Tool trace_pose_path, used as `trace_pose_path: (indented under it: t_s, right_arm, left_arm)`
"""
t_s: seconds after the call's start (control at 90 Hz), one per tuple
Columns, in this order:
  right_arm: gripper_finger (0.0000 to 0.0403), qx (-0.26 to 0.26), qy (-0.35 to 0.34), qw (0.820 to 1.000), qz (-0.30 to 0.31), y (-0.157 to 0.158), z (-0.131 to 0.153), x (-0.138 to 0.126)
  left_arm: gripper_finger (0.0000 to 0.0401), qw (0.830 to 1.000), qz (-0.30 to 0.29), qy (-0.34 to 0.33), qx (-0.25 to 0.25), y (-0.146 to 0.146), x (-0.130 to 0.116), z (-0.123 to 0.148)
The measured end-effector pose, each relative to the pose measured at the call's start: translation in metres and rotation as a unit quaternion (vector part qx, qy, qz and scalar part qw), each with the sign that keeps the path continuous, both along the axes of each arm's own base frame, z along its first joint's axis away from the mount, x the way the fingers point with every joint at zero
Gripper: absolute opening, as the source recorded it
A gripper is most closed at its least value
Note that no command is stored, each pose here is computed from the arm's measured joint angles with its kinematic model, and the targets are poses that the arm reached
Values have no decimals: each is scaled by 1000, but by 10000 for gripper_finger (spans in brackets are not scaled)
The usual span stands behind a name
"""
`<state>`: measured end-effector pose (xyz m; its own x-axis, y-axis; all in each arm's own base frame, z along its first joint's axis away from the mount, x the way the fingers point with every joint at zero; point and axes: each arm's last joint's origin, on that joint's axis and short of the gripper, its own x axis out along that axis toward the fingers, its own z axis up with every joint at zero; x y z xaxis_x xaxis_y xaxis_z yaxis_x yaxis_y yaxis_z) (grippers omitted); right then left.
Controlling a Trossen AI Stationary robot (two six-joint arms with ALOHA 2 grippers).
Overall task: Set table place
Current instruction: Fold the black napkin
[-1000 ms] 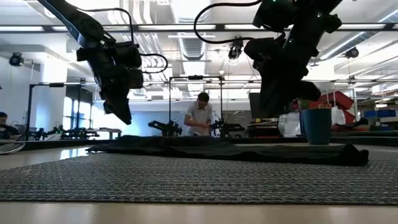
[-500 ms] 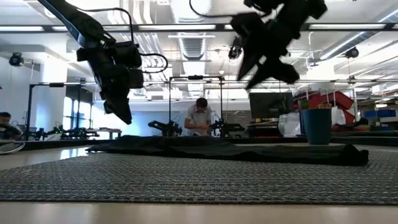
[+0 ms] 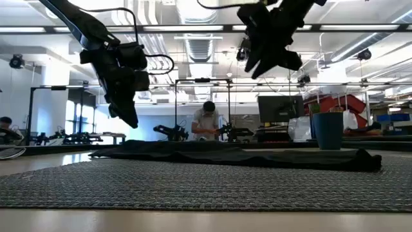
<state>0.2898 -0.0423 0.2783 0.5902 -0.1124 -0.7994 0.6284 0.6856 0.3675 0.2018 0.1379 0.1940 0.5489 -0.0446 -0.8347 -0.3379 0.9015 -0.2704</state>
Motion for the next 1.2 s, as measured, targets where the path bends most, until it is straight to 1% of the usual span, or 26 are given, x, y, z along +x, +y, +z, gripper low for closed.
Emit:
trace_pose_path:
  t_s: [0.267, 0.389, 0.522, 0.678, 0.767, 0.9, 1.033, 1.2]
  right_arm:
    - [122, 26, 42, 999, -13, 10, -29, -8]
    - [128, 34, 45, 998, -18, 15, -40, -10]
    - [132, 38, 40, 998, -22, 16, -44, -10]
    - [132, 37, 58, 997, -19, 18, -49, -13]
    - [127, 39, 96, 995, -15, 20, -62, -22]
    - [123, 56, 131, 989, -37, 25, -85, -38]
    - [127, 72, 133, 987, -54, 34, -98, -52]
    - [146, 76, 120, 986, -91, 38, -100, -71]
  left_arm:
    - [98, 1000, 1, 0, -1, 0, 0, 0]
    - [101, 1000, 1, 0, -2, 0, 0, 0]
    - [109, 1000, 1, -1, -1, 0, 0, 0]
    - [116, 1000, 1, 0, -2, 0, 0, 0]
    - [117, 1000, 1, 0, -3, 0, 0, 0]
    - [111, 1000, 1, 0, -3, 0, 0, 0]
    - [104, 1000, 0, 0, -2, 0, 0, 0]
    - [100, 1000, -3, -1, 0, 0, 0, 0]
